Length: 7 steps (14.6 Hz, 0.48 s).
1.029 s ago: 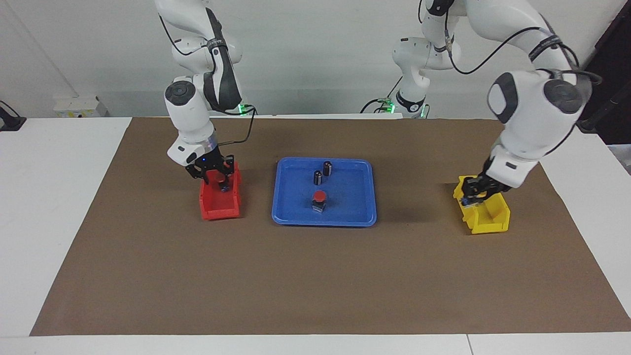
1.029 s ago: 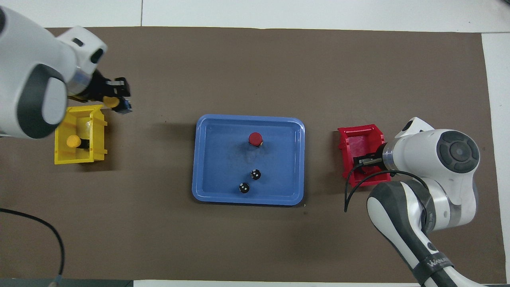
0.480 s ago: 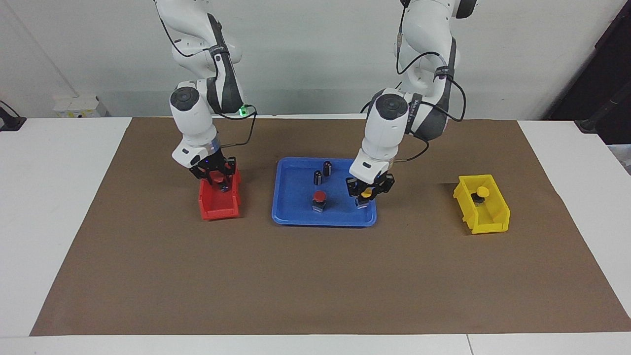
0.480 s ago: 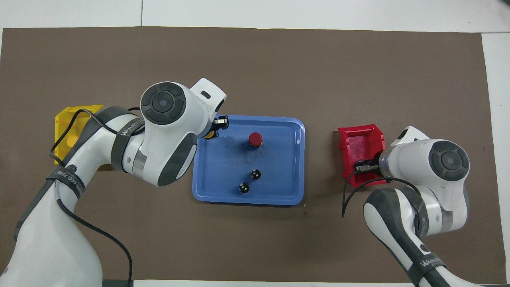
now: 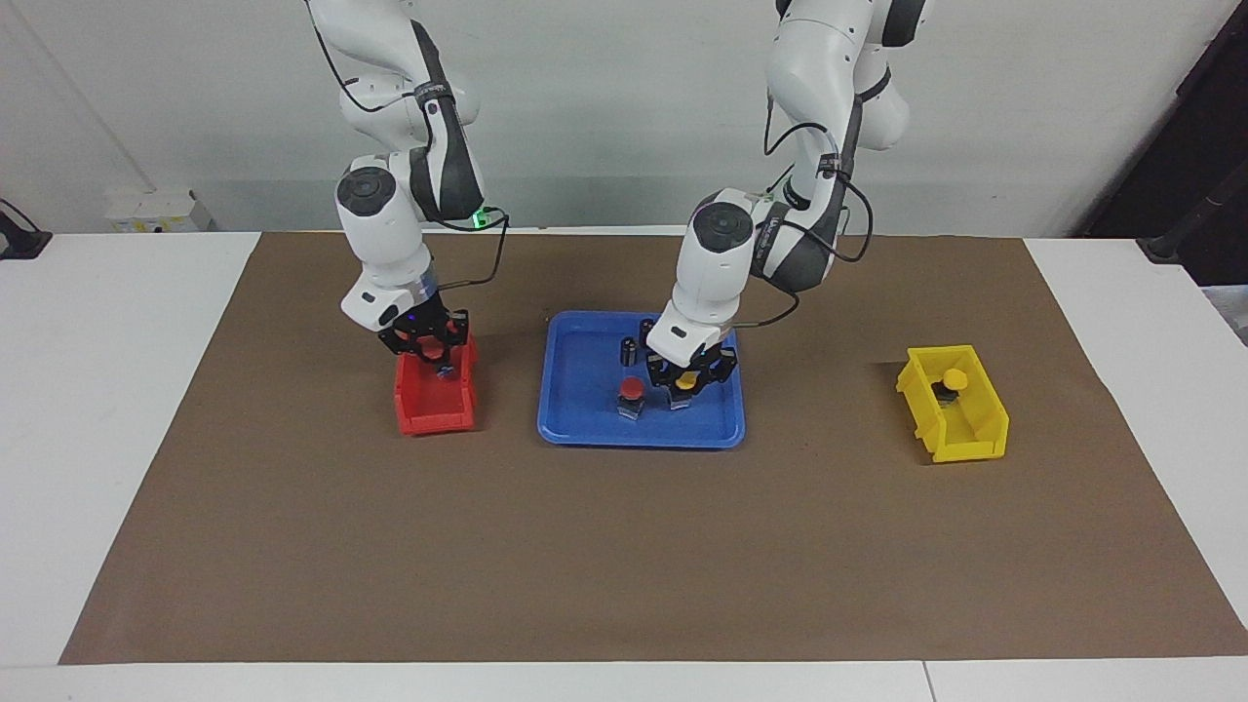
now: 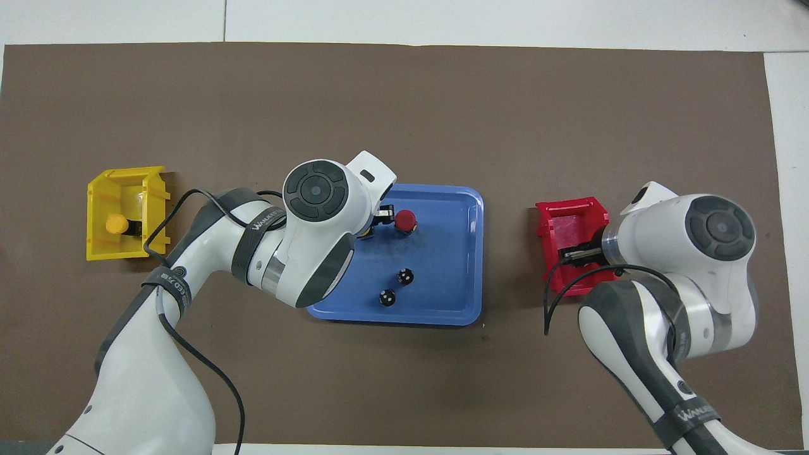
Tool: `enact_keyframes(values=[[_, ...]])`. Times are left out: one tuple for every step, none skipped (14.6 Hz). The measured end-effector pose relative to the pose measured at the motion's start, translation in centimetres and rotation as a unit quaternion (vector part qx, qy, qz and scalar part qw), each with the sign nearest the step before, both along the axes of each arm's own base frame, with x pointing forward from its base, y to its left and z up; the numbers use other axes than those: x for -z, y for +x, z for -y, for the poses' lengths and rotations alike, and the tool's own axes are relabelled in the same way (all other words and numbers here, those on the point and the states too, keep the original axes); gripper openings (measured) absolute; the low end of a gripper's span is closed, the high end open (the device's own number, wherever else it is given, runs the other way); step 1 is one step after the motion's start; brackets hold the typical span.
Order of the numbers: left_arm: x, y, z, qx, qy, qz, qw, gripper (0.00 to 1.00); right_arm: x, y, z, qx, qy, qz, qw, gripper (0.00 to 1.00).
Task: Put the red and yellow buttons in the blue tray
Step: 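Carry the yellow button into the blue tray with the left gripper and release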
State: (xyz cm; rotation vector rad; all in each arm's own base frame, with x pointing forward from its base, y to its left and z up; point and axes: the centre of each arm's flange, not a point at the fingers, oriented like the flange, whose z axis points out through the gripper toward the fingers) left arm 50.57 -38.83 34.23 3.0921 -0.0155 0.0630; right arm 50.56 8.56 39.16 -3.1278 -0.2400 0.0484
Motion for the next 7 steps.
enact_keyframes(values=[[0.0,0.0,0.0,0.0,0.0,0.0,1.0,0.43,-2.0,1.3,-0.2,0.0,0.0,-0.004,1.0,0.35],[-0.1,0.0,0.0,0.0,0.001,-0.002,1.0,0.53,-3.9,2.6,-0.6,0.001,0.001,-0.004,1.0,0.35],[-0.4,-0.1,-0.1,-0.001,0.005,-0.008,1.0,0.66,-5.5,3.9,-1.3,0.006,0.004,0.001,1.0,0.35],[-1.3,0.0,-0.4,-0.002,0.01,-0.017,1.0,0.76,-6.4,4.9,-2.4,0.015,0.007,0.007,1.0,0.35],[-3.3,0.1,-1.1,-0.007,0.016,-0.028,0.999,0.87,-6.9,5.6,-4.1,0.031,0.009,0.014,0.999,0.35],[-6.3,0.5,-2.5,-0.014,0.019,-0.038,0.999,0.97,-7.0,6.1,-6.0,0.047,0.011,0.018,0.999,0.35],[-9.7,1.0,-4.7,-0.016,0.018,-0.045,0.999,1.0,-7.0,6.3,-8.1,0.063,0.017,0.021,0.998,0.35]])
